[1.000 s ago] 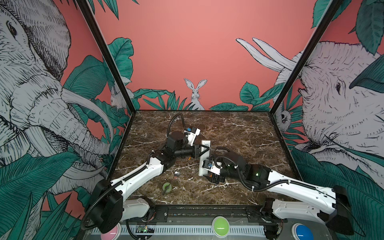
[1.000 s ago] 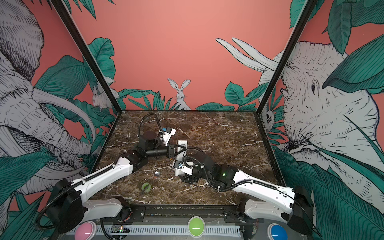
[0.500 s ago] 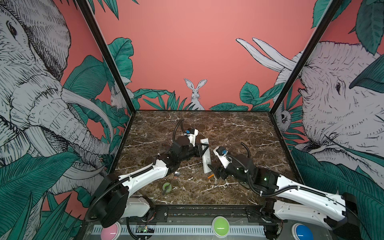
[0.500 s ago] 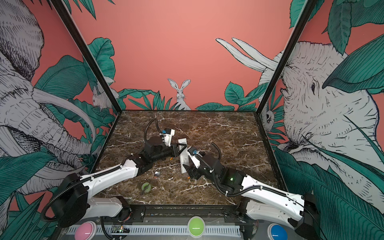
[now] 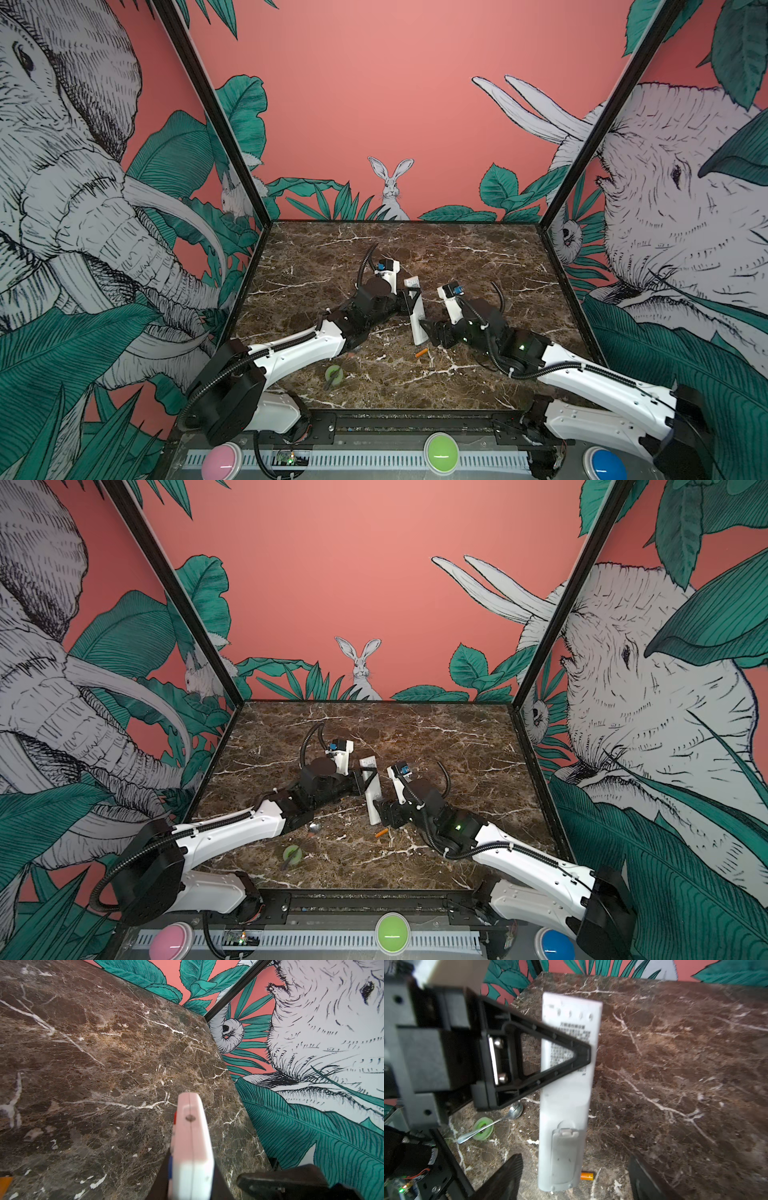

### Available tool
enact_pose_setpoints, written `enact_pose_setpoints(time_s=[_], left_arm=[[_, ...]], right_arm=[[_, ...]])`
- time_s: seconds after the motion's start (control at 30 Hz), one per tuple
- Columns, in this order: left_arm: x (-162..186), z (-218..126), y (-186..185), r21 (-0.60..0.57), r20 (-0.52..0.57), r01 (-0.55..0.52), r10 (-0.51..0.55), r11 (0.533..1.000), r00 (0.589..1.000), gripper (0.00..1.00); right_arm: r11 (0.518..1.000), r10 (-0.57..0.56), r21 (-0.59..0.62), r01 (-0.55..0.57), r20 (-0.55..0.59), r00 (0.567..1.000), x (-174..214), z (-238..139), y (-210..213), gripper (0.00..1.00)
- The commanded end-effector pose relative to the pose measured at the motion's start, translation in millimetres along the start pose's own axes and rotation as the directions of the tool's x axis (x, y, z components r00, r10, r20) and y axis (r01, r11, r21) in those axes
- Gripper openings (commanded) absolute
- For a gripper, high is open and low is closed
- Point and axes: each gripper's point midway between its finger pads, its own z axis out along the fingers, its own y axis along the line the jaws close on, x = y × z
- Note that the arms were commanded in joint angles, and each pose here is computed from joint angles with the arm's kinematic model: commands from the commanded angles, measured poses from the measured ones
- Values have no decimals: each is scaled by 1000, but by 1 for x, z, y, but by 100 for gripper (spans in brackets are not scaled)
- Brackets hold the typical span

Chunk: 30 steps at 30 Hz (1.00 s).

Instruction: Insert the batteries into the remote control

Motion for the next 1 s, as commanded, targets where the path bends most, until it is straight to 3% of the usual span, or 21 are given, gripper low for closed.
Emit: enact_pose_setpoints(time_s=[0.0, 0.23, 0.4, 0.97], left_arm=[[-12, 0, -8, 21, 57, 11, -12, 1000, 998, 0], [-10, -3, -6, 16, 53, 1, -2, 1000, 999, 0], [-9, -3, -8, 28, 50, 0, -1, 1000, 999, 0], [-5, -2, -14, 76, 42, 7, -10, 997, 999, 0]], right_arm=[[997, 36, -65, -37, -17, 999, 2, 12, 12, 79], [997, 44, -59, -47, -42, 998, 7, 24, 11, 75], [997, 43, -65, -46, -45, 998, 8, 27, 12, 64], [997, 38, -60, -40, -34, 999, 8, 27, 10, 47]])
